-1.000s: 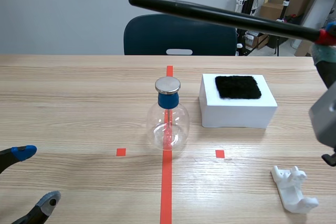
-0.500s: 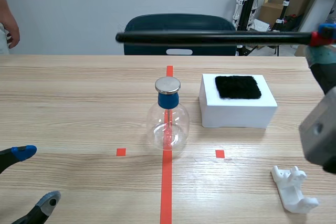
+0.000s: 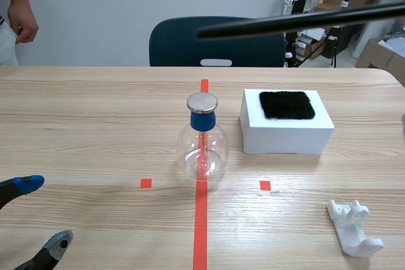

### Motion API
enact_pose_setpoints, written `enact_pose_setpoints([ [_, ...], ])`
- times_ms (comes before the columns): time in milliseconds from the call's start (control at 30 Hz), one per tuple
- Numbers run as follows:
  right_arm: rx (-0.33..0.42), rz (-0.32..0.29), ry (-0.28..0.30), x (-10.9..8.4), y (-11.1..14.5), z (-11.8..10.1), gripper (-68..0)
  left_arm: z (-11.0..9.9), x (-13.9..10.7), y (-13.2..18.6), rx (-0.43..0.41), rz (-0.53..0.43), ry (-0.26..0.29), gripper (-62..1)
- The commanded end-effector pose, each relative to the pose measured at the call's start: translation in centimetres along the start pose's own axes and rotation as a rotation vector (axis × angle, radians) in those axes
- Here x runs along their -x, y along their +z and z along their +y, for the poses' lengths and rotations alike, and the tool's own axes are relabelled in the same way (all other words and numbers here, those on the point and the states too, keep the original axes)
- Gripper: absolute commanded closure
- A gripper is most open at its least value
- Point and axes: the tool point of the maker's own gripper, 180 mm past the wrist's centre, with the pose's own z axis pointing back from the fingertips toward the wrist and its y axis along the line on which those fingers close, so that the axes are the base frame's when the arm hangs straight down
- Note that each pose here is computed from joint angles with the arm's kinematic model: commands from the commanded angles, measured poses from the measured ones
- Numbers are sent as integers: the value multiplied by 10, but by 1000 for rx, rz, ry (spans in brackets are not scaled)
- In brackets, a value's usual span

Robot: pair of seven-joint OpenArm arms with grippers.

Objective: Do the electroscope experiment. hold the rod still at the electroscope

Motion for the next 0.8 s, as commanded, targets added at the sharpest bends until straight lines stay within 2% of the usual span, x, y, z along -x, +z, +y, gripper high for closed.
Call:
enact_pose_setpoints([
  [0,55,41,33,12,-4,-16,-2,6,-8,0,-6,-25,-21,-623],
  [100,72,155,70,39,-3,-23,-2,6,-8,0,-6,-25,-21,-623],
  [233,84,301,88,72,4,-29,-2,6,-8,0,-6,-24,-21,-623],
  [333,71,366,121,92,10,-25,-2,6,-8,0,-6,-25,-21,-623],
  [467,10,349,167,105,8,-6,-2,6,-8,0,-6,-25,-21,-623],
  [533,-1,336,168,111,5,0,-2,6,-8,0,-6,-24,-21,-623],
  [633,12,328,158,116,-4,0,-2,6,-8,0,-6,-25,-21,-623],
  [767,42,293,158,109,-21,-5,-2,6,-8,0,-6,-24,-21,-623],
])
